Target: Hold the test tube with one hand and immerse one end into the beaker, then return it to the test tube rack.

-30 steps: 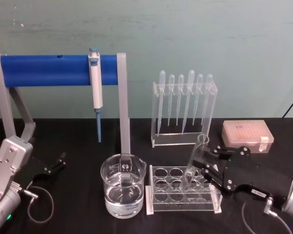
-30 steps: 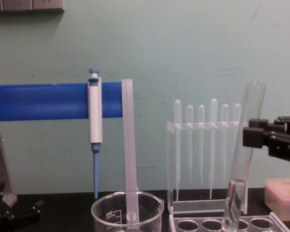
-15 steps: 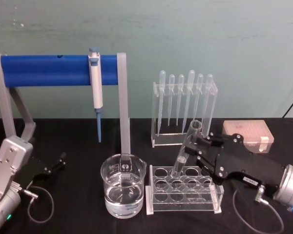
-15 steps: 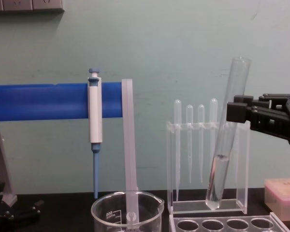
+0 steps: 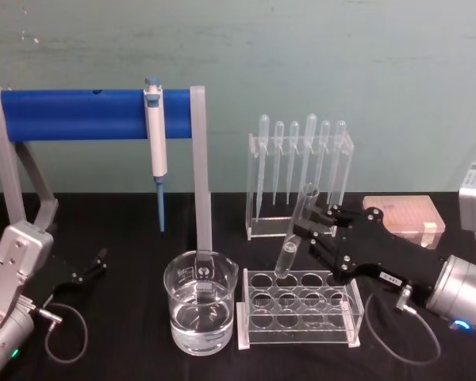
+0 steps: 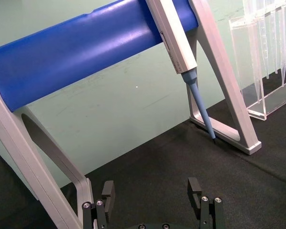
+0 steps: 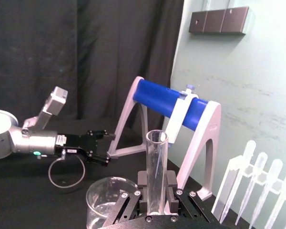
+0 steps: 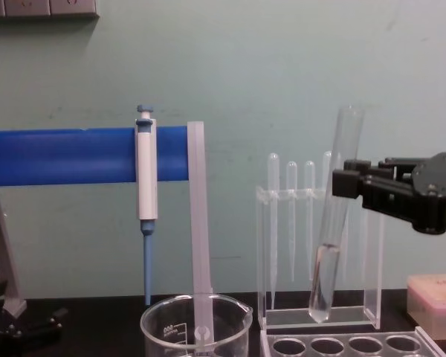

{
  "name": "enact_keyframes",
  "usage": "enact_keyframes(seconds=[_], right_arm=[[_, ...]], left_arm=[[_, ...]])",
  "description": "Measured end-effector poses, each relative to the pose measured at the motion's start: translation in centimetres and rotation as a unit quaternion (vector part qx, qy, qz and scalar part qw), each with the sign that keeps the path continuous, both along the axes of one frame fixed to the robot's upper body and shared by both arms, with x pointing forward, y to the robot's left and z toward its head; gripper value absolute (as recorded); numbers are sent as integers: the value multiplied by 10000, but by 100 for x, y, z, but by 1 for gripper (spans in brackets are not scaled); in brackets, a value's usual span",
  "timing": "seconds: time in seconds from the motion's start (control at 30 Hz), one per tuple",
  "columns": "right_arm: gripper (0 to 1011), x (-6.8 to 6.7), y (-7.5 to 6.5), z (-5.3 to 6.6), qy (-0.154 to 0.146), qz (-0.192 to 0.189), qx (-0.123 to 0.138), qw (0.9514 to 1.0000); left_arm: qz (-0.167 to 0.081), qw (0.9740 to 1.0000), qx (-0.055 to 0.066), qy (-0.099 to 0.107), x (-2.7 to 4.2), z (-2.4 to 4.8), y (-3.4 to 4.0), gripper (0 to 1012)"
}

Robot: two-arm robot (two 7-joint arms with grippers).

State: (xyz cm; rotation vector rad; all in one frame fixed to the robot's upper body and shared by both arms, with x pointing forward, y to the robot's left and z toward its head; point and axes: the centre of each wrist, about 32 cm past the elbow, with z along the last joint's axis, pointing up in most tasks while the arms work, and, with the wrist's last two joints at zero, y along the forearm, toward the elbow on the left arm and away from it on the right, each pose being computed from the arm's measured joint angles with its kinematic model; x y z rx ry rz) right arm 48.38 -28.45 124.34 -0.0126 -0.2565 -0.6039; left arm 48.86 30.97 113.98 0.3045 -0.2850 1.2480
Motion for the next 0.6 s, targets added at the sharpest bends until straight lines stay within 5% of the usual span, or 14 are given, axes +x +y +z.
enact_keyframes(seconds=[0.6], right_arm=[[241,-82,-26,-115,168,23,-11,9999]], left_arm=[[0,10000,0,0,0,0,0,1000]])
